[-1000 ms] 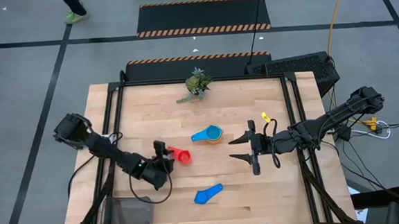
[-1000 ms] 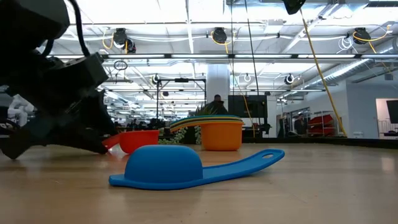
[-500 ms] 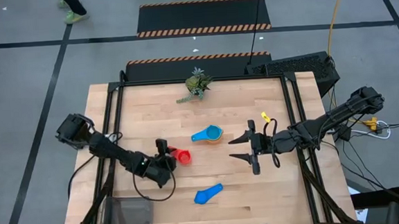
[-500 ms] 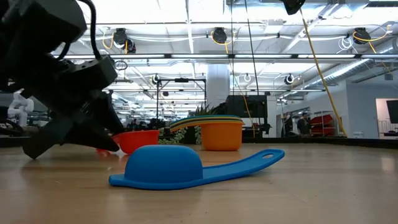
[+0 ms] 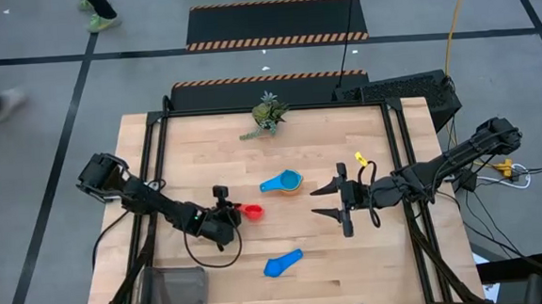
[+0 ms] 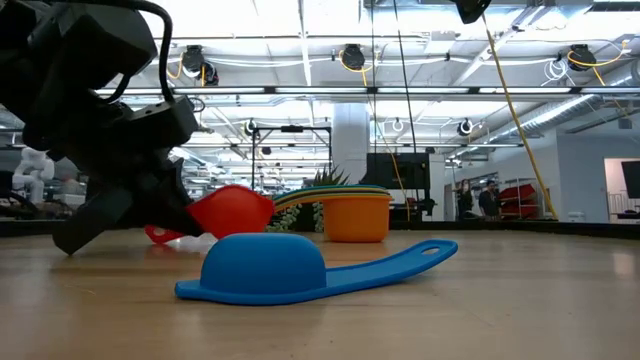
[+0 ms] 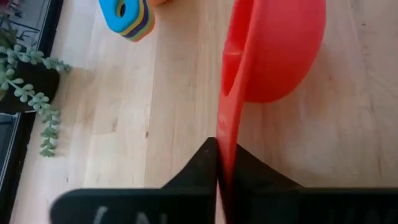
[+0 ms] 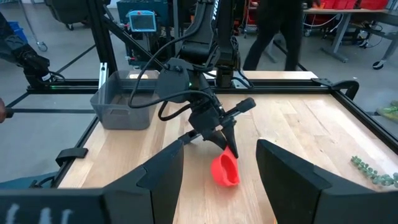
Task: Nest measuring cups in basket
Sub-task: Stack the red measuring cup on top of the light blue measuring cup
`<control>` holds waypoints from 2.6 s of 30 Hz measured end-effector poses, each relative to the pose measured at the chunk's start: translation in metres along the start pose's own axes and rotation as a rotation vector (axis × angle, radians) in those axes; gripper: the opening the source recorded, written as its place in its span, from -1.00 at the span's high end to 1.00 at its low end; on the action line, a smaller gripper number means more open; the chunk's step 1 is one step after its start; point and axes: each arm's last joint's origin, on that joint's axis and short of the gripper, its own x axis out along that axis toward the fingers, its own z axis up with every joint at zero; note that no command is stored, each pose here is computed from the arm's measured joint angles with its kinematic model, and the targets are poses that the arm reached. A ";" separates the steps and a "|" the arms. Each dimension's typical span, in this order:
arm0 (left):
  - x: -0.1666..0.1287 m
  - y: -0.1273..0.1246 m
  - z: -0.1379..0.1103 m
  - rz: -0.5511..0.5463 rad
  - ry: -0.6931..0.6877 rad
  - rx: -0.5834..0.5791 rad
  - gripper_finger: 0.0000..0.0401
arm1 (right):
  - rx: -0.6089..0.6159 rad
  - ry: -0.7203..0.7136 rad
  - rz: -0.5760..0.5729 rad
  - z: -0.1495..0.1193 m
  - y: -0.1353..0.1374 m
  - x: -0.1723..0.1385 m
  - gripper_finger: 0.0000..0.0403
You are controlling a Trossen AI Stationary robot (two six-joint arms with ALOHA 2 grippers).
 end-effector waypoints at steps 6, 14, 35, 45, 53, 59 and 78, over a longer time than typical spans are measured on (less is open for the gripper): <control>-0.002 0.001 0.000 0.002 -0.004 -0.014 0.97 | 0.001 -0.002 -0.002 0.000 0.000 0.000 0.02; -0.039 0.020 0.010 -0.027 -0.100 -0.065 0.98 | -0.083 0.037 -0.028 -0.009 0.000 0.016 0.02; -0.090 0.053 0.022 -0.159 -0.306 -0.394 0.98 | -0.515 0.049 -0.224 -0.022 0.029 0.122 0.03; -0.091 0.053 0.024 -0.170 -0.318 -0.437 0.98 | -0.382 0.104 -0.185 -0.009 0.028 0.153 0.18; -0.094 0.050 0.025 -0.182 -0.334 -0.412 0.98 | -0.320 0.116 -0.159 -0.014 0.017 0.169 0.33; -0.094 0.050 0.025 -0.182 -0.335 -0.412 0.98 | -0.304 0.105 -0.121 -0.012 0.014 0.170 0.41; -0.094 0.050 0.025 -0.186 -0.333 -0.404 0.98 | -0.282 0.112 -0.093 -0.012 0.006 0.173 0.99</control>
